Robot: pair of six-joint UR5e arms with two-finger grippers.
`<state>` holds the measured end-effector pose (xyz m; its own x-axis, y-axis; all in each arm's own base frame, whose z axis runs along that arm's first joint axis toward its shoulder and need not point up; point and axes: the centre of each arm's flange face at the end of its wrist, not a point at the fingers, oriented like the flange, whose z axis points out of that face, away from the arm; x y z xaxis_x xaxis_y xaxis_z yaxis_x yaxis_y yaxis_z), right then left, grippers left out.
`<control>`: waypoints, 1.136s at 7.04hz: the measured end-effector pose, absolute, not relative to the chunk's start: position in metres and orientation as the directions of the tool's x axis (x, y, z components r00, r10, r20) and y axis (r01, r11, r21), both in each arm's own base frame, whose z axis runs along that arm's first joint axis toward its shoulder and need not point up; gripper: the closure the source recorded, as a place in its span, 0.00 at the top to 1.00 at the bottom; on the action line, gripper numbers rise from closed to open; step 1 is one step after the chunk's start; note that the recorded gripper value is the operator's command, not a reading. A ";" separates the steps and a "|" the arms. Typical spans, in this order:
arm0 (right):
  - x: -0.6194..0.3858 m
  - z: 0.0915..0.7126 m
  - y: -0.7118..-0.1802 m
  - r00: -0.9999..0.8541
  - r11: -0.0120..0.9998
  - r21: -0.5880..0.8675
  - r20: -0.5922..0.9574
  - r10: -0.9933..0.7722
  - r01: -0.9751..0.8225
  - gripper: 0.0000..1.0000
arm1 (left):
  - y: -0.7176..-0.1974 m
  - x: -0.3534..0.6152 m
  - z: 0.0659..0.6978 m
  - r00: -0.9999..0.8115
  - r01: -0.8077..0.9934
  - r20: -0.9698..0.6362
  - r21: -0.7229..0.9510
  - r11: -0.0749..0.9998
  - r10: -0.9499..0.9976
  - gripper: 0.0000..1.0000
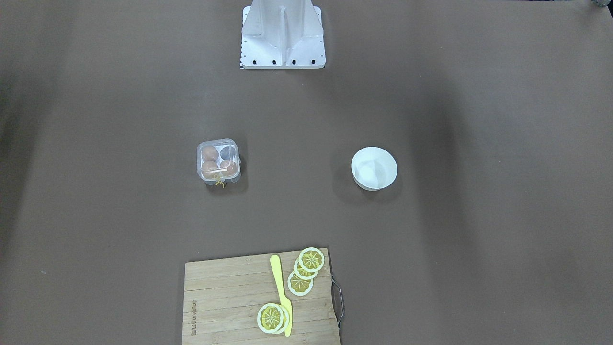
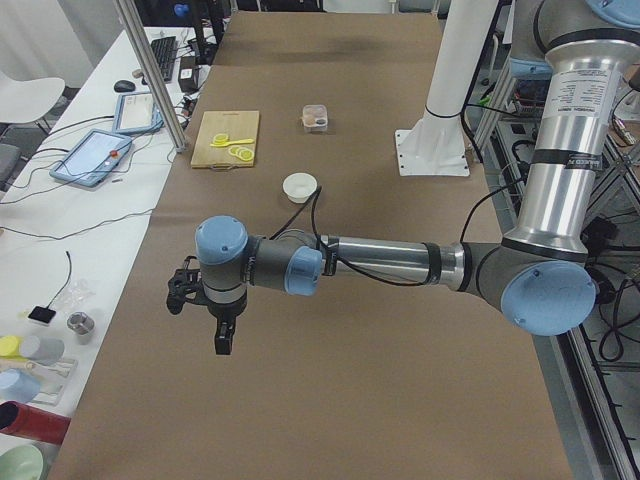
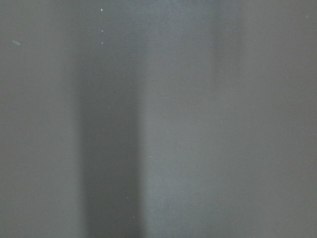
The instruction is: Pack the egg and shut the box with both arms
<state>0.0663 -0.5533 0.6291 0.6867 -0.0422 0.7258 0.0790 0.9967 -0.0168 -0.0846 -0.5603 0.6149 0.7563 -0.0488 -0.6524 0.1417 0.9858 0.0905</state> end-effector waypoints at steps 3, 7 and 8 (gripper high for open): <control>0.067 0.627 -0.553 0.687 0.997 -0.013 0.725 -0.042 0.075 1.00 | -0.560 -0.085 0.615 0.756 0.142 -0.653 0.088 0.986 -0.050 0.98; 0.068 0.625 -0.554 0.687 0.997 -0.010 0.725 -0.043 0.074 1.00 | -0.561 -0.084 0.620 0.756 0.141 -0.653 0.080 0.987 -0.055 0.98; 0.068 0.625 -0.554 0.688 0.997 -0.010 0.725 -0.043 0.073 1.00 | -0.561 -0.084 0.620 0.755 0.141 -0.653 0.079 0.987 -0.055 0.98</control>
<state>0.0682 -0.5537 0.6252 0.6877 -0.0432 0.7247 0.0734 0.9972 -0.0102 -0.0837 -0.5606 0.6200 0.7555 -0.0553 -0.6528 0.1405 0.9869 0.0790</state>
